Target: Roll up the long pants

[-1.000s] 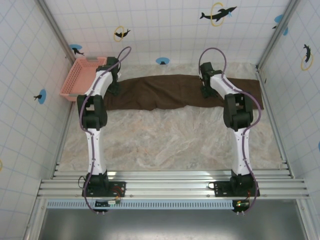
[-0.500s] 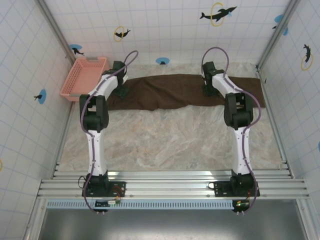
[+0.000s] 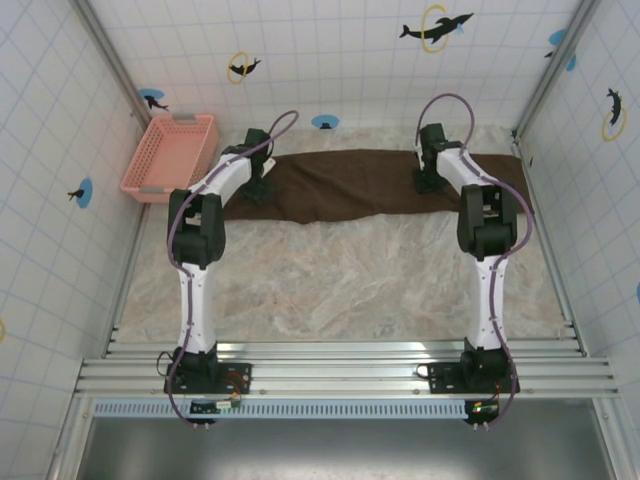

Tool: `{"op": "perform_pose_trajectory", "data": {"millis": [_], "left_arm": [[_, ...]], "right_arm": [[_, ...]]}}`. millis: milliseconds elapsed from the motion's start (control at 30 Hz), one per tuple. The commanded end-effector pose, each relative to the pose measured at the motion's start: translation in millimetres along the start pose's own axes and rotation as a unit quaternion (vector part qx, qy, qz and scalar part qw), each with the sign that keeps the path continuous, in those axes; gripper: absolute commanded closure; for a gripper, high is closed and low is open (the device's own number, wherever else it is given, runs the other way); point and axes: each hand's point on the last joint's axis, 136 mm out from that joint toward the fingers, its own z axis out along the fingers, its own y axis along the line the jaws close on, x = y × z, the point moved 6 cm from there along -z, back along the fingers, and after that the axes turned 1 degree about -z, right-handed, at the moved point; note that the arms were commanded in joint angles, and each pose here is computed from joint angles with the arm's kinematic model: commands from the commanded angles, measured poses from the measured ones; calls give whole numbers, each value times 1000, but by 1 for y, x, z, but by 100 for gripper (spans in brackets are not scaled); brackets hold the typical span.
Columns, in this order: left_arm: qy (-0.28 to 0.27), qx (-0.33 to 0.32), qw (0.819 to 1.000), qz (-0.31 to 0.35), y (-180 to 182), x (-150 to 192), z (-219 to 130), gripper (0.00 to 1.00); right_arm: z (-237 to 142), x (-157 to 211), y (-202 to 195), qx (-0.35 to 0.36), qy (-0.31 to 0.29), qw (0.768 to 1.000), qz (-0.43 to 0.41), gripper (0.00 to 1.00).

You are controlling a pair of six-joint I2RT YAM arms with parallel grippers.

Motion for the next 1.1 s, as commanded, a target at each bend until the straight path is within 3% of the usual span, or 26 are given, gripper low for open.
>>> {"op": "perform_pose_trajectory", "data": {"millis": [0, 233, 633, 667, 733, 833, 933, 1067], "left_arm": [[-5, 4, 1000, -15, 5, -5, -9, 2], [-1, 3, 1000, -12, 5, -6, -10, 2], [15, -6, 1000, 13, 9, -6, -9, 2], [13, -4, 1000, 13, 8, -7, -9, 3], [9, -4, 1000, 13, 10, -10, -11, 2], [28, -2, 999, 21, 2, -8, 7, 3], [33, -12, 999, 24, 5, -10, 9, 3], [32, -23, 999, 23, 9, -12, 6, 2]], "right_arm": [[-42, -7, -31, 68, -28, 997, 23, 100], [-84, -20, -97, 268, -48, 960, 64, 100], [-48, -20, -185, 388, 1, 913, 125, 100], [-46, -20, -189, 401, 6, 907, 126, 94], [-41, -20, -196, 424, 9, 896, 131, 65], [-34, -22, -199, 441, 7, 887, 136, 39], [-35, -25, -199, 443, -13, 884, 151, 28], [-44, -27, -194, 435, -38, 885, 163, 22]]}}
